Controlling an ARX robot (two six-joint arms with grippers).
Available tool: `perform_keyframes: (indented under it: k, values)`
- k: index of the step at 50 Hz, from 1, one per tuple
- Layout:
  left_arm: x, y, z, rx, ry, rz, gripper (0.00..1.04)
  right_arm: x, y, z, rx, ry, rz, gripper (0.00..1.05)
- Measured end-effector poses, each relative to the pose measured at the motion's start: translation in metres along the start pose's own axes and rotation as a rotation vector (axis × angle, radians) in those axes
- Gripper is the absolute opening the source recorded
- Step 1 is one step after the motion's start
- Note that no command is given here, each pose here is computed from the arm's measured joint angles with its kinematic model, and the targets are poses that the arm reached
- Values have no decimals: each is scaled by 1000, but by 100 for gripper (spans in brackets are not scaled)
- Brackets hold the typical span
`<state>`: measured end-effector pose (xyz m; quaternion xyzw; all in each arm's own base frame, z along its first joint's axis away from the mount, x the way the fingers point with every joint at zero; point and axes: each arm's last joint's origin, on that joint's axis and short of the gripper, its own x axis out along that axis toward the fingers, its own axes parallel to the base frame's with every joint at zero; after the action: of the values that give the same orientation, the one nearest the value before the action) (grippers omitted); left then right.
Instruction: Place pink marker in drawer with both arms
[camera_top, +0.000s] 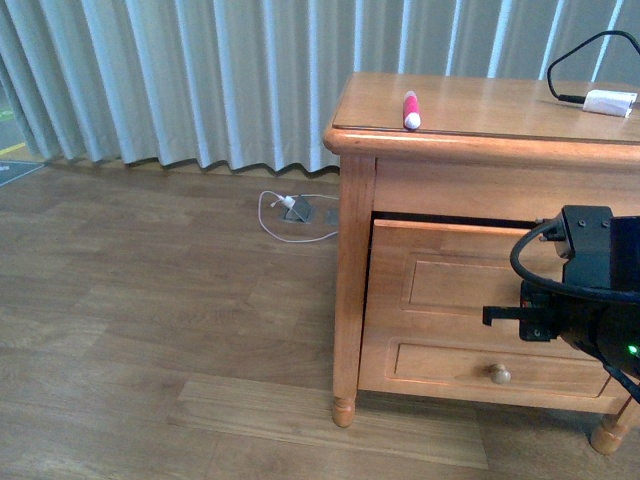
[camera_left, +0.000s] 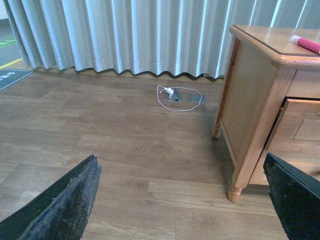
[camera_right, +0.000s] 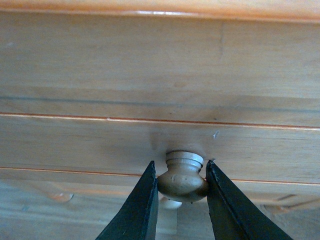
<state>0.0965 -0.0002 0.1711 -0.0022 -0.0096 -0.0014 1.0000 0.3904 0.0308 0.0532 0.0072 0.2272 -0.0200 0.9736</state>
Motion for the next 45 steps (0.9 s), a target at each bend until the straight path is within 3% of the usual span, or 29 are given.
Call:
perform_keyframes:
  k: [22, 34, 42, 45]
  values:
    - [0, 0, 0, 0, 0, 0, 99, -117, -10, -47, 64, 112, 115, 22]
    - [0, 0, 0, 0, 0, 0, 99, -155, -11, -43, 89, 133, 152, 58]
    - [0, 0, 0, 0, 0, 0, 99, -207, -6, -16, 100, 136, 265, 95]
    - [0, 0, 0, 0, 0, 0, 99, -221, -7, -9, 101, 126, 288, 98]
